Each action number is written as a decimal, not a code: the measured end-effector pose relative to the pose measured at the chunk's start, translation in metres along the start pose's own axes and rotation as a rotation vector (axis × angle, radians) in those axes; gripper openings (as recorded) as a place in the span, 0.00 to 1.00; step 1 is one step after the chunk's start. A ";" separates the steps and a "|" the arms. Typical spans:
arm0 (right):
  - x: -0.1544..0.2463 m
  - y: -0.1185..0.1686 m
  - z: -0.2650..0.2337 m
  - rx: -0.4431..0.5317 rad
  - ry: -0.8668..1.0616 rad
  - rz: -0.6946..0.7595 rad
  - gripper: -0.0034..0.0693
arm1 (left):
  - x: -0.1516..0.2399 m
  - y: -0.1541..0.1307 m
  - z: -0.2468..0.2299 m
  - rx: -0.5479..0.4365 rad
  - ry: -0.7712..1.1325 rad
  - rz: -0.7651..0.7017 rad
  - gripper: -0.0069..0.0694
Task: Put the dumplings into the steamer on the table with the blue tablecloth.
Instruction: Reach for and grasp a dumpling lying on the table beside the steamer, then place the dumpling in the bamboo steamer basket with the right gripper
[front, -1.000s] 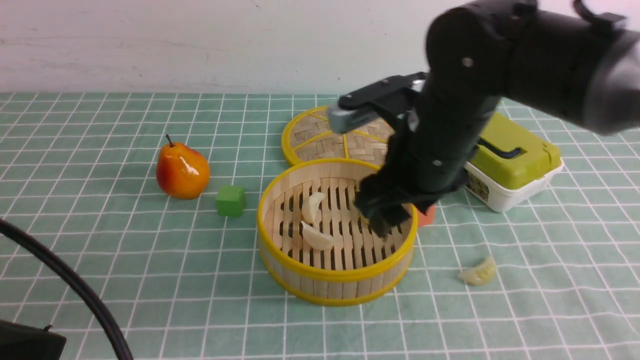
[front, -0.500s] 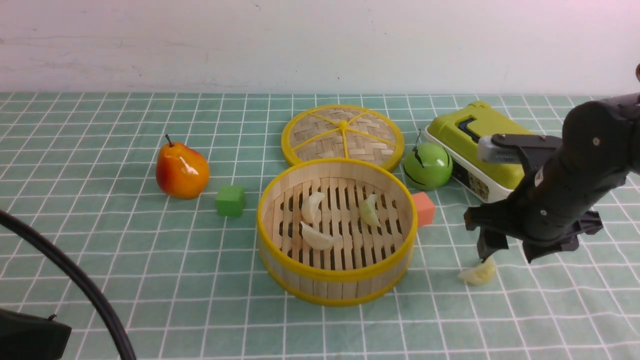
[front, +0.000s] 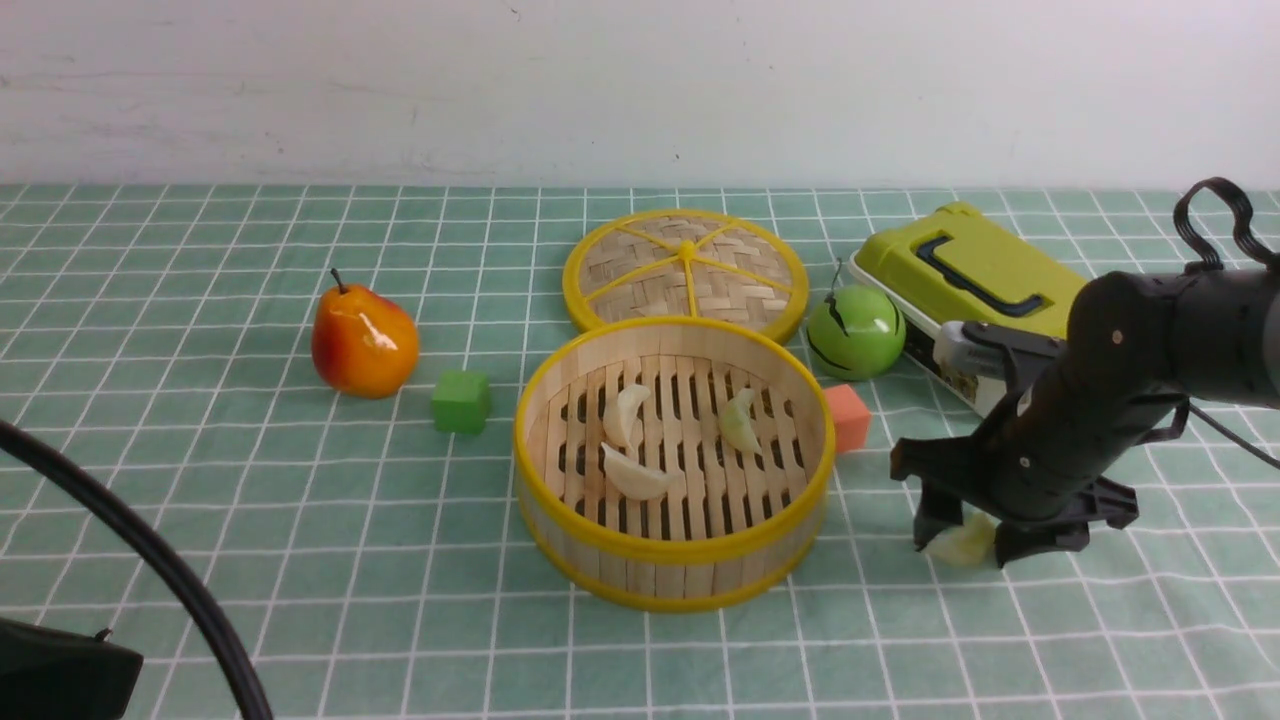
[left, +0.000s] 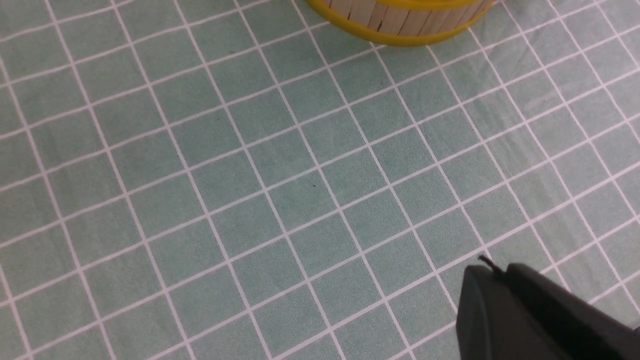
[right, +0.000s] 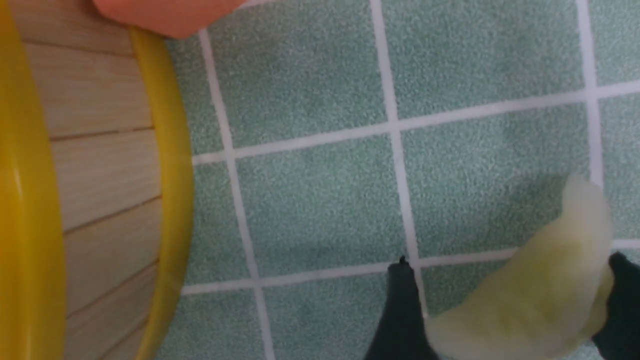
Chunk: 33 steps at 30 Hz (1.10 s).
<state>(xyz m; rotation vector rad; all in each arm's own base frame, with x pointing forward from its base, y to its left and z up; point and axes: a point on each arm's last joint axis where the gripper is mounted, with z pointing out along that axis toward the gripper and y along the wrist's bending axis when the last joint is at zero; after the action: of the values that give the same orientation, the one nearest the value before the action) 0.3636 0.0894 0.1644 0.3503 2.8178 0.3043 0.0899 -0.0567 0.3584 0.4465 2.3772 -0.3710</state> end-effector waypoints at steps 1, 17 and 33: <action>0.000 0.000 0.000 0.000 0.000 -0.001 0.67 | 0.000 0.000 0.000 0.000 0.000 0.000 0.13; -0.009 0.052 -0.062 -0.062 0.019 -0.414 0.33 | 0.001 0.000 0.000 -0.001 0.006 0.001 0.14; -0.007 0.144 -0.024 -0.123 0.024 -0.623 0.33 | -0.002 0.000 0.000 0.003 -0.026 0.001 0.16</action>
<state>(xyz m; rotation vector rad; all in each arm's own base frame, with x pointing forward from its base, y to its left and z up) 0.3932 0.2199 0.2231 -0.5522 2.7384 0.3334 0.0914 -0.0575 0.3601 0.4423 2.3514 -0.3780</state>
